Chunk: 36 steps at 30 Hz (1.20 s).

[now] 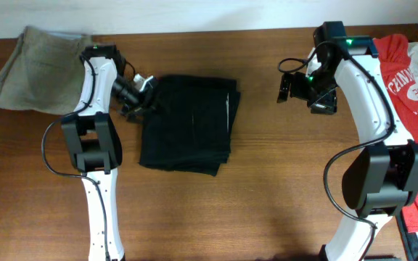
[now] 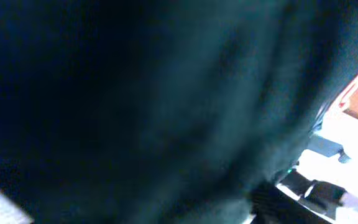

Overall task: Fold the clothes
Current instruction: 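Grasp the folded black trousers with the left gripper and lift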

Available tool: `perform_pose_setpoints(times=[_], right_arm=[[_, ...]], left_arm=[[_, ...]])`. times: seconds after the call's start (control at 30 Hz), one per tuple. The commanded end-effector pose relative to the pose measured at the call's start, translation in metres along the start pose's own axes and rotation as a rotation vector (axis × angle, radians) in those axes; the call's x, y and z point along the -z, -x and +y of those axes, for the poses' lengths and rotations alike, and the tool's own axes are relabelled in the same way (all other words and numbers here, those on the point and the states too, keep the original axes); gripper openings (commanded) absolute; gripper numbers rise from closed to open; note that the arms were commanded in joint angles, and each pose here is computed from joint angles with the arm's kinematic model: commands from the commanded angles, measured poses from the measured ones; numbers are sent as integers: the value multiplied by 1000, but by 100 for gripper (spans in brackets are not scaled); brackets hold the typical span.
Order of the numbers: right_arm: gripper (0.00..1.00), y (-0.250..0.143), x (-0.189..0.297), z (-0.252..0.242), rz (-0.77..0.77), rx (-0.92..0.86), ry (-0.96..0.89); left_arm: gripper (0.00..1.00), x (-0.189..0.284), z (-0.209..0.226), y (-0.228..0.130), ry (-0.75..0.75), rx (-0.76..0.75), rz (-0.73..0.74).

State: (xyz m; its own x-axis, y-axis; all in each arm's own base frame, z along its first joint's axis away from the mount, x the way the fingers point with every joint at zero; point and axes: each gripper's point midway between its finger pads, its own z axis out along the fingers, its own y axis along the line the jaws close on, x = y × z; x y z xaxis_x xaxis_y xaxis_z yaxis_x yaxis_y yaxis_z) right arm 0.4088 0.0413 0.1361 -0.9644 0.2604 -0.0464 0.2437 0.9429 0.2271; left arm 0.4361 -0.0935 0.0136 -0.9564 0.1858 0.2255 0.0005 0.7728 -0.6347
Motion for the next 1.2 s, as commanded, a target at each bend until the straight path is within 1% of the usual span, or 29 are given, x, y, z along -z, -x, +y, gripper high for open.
perform_pose_setpoints(times=[0.0, 0.03, 0.1, 0.13, 0.17, 0.27, 0.3, 0.4, 0.47, 0.57, 0.7, 0.8, 0.9, 1.0, 1.07, 1.17], right_arm=[[99, 1, 2, -2, -7, 5, -7], [99, 1, 2, -2, -7, 5, -7], [99, 1, 2, -2, -7, 5, -7], [99, 1, 2, -2, -7, 5, -7], [99, 1, 2, -2, -7, 5, -7], [99, 1, 2, -2, -7, 5, -7], [99, 1, 2, -2, -7, 5, -7], [99, 1, 2, -2, -7, 5, -7], [99, 1, 2, -2, -7, 5, -7], [99, 1, 2, -2, -7, 5, -7], [99, 1, 2, -2, -8, 5, -7], [99, 1, 2, -2, -7, 5, -7], [99, 1, 2, -2, -7, 5, -7], [99, 1, 2, -2, -7, 5, -7], [99, 1, 2, -2, -7, 5, -7], [99, 1, 2, -2, -7, 5, -7]], left_arm=[[24, -52, 49, -11, 61, 39, 128], [18, -52, 50, -8, 66, 45, 116], [13, -47, 50, -4, 80, 83, 96], [6, -43, 53, -1, 106, 98, 83], [0, -28, 61, 7, 192, 113, 46], [1, 9, 65, 22, 324, 92, -41], [1, 31, 66, 31, 398, 88, -106], [0, 78, 71, 49, 536, 48, -243], [1, 111, 79, 52, 625, 55, -324], [0, 141, 85, 52, 640, 72, -403], [1, 172, 85, 45, 685, 68, -460], [1, 203, 80, 39, 784, 70, -513], [1, 239, 62, 43, 823, 25, -629], [0, 278, 44, 49, 846, -8, -776], [1, 296, 39, 51, 859, -25, -837], [0, 307, 44, 45, 883, -17, -848]])
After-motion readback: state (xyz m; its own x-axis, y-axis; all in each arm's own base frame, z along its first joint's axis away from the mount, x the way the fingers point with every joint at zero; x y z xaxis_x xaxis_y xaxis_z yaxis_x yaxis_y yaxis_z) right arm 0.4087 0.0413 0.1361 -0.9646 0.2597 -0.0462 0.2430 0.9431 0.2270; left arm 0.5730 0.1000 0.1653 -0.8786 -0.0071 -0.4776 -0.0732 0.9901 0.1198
